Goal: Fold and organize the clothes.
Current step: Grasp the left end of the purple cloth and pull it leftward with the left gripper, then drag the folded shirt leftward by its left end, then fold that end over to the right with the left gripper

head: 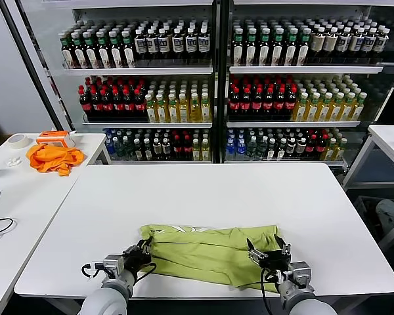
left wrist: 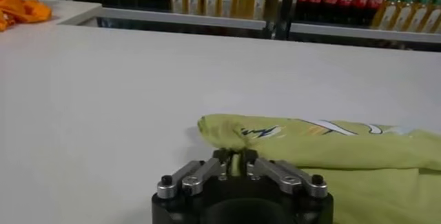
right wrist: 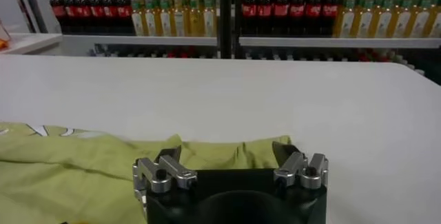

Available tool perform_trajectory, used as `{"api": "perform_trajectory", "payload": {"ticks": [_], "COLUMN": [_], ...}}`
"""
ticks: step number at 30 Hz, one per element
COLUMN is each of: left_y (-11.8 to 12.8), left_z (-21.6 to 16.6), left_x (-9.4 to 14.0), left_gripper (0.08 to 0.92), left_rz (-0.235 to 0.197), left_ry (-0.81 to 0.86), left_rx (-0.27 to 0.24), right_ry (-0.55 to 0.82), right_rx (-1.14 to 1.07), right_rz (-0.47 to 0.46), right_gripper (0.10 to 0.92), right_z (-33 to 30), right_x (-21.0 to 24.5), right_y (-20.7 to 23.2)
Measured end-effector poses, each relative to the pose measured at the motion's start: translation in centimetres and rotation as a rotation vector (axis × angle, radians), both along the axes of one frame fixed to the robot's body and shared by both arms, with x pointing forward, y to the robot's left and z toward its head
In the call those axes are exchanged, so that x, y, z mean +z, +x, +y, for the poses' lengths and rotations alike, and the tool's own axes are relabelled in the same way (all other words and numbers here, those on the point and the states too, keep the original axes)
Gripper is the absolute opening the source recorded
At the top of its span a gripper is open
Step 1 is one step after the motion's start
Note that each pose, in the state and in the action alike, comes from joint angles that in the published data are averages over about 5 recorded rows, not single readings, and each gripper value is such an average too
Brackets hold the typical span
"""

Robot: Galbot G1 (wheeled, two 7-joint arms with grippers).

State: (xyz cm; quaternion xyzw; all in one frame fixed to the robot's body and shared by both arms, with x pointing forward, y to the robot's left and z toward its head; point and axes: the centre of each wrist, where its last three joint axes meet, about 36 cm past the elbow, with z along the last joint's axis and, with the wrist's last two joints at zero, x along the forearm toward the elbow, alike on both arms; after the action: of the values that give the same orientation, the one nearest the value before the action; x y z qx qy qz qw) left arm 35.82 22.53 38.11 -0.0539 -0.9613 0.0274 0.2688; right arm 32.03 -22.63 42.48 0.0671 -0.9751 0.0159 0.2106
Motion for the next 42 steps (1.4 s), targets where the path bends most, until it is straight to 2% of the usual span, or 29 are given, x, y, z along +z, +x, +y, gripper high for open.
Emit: {"api": "perform_trajectory", "payload": {"ticks": [4,11,15,22,27,32,42], "left_y": [0.4,0.6,0.4,-0.2,-0.6,-1.4,-2.5], "left_z": [0.5,2.8,5.1,10.2,11.4,9.6,3.4], "left_x": [0.5,2.2,3.6,6.2,8.4,9.8,10.6], "left_gripper": [0.102,0.102,0.102,0.102,0.102,0.102,0.102], "left_rz": [-0.006,-0.027,-0.047,-0.087,-0.131,-0.158,-0.150], "left_ry": [0.019,0.117,0.199,0.367,0.420,0.379,0.125], "left_rx": [0.005,0.040,0.087,0.198,0.233,0.194,0.023], "right_ry": [-0.005,-0.008,-0.010,-0.015,-0.020,-0.025,-0.031], "right_rx": [-0.001,0.000,-0.002,-0.003,-0.006,-0.013,-0.031], "right_rz": [-0.007,-0.024,-0.043,-0.075,-0.089,-0.093,-0.096], "right_gripper": [0.823,0.823,0.823,0.823,0.823,0.823,0.823], "right_z": [-0.2,-0.3,-0.5,-1.0,-1.3,-1.6,-1.9], "right_x": [0.1,0.5,1.0,1.8,2.2,2.3,2.2], "right_y": [0.1,0.4,0.7,1.3,1.6,1.6,1.8]}}
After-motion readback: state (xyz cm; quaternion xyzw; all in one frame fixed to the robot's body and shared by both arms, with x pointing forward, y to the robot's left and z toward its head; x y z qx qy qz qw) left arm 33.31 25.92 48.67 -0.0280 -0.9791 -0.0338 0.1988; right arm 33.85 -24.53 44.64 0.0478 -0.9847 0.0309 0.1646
